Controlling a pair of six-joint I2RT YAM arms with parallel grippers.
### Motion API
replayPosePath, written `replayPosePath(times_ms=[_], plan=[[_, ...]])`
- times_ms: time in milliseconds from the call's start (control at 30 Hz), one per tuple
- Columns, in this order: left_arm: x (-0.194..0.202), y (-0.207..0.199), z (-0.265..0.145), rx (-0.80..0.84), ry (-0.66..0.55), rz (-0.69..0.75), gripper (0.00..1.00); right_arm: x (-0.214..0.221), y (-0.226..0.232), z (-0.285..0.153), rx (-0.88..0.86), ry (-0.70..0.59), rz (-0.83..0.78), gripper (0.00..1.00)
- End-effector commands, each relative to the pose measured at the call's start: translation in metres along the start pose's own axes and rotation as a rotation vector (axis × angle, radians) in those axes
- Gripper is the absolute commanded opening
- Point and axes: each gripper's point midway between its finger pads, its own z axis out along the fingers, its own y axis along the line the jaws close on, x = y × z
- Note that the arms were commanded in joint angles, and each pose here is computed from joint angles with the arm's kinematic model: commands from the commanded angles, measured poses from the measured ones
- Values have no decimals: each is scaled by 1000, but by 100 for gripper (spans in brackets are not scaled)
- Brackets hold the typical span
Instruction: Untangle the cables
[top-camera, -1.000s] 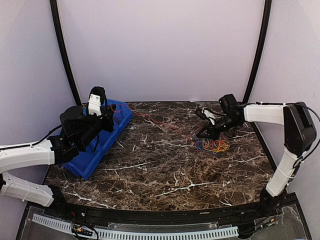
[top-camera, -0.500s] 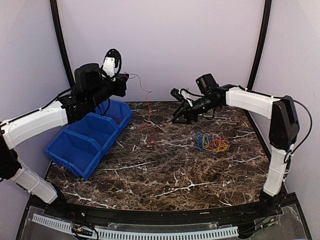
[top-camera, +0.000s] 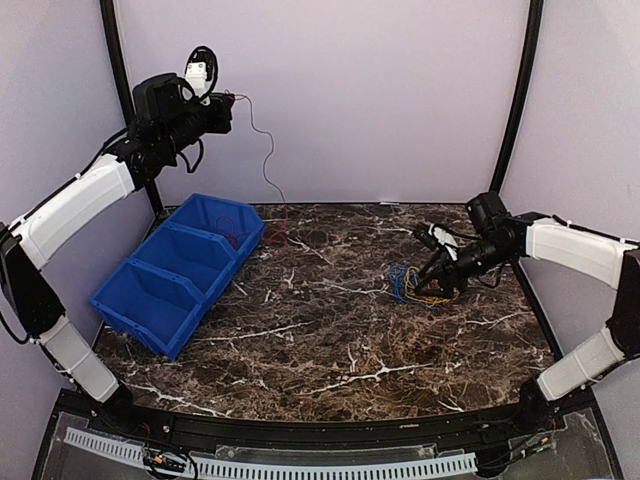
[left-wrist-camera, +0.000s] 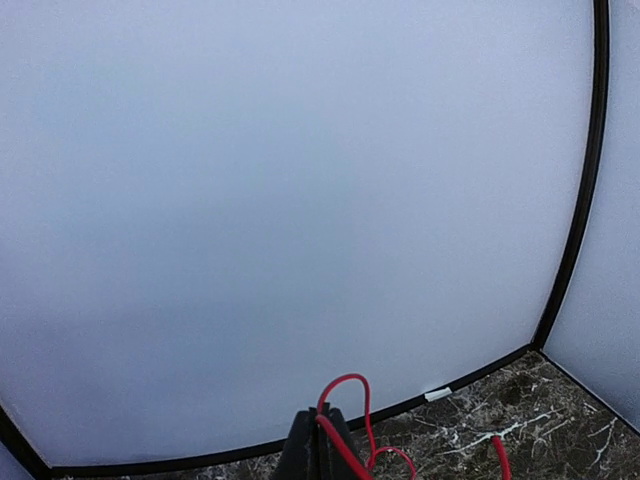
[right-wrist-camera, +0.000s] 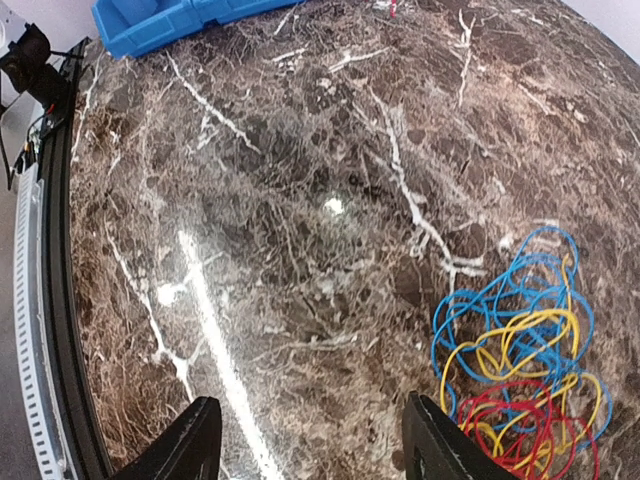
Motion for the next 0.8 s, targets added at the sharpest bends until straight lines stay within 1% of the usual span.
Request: replayPosePath(times_ms=[0,33,133,167,200,233,367,433,467,567,600,633,667,700,733,767], plan=[[-47,33,-3,-37,-79,-21,0,25,-2,-6,98,-11,-35,64],[-57,46,-2,-59,-100,-32,0,27,-3,-8,115,-23,-35,65],[-76,67,1,-88,-132,-38,0,39,-5,-13,147,-53,-21,68],[-89,75,4,-102,-157,-34,0,41,-6,-15,159,-65,-19,69],[-89,80,5,-108,-143,-33,0,42,-7,-19,174,-83,-22,70],[-98,86,6,-109,-160,-39,0,42,-8,-22,187,-96,-26,71],[-110,103,5,-111,-184,-83,0,45,-16,-36,245,-133,-20,74],[-109,107,6,-113,-180,-83,0,49,-21,-40,263,-143,-8,74],[-106,109,7,-119,-171,-81,0,51,-23,-43,271,-147,-2,75],[-74,120,17,-150,-100,-68,0,51,-28,-49,290,-161,5,75],[-54,126,21,-159,-62,-76,0,52,-30,-51,298,-163,6,75],[-46,129,22,-161,-52,-80,0,52,-32,-53,306,-165,6,75],[-26,134,23,-168,-16,-88,0,53,-33,-53,310,-165,7,75],[-18,136,23,-171,-4,-92,0,54,-34,-54,315,-166,8,75],[-1,138,23,-177,23,-98,0,55,-34,-55,320,-166,8,75],[3,139,23,-177,22,-98,0,56,-35,-56,323,-166,9,75]])
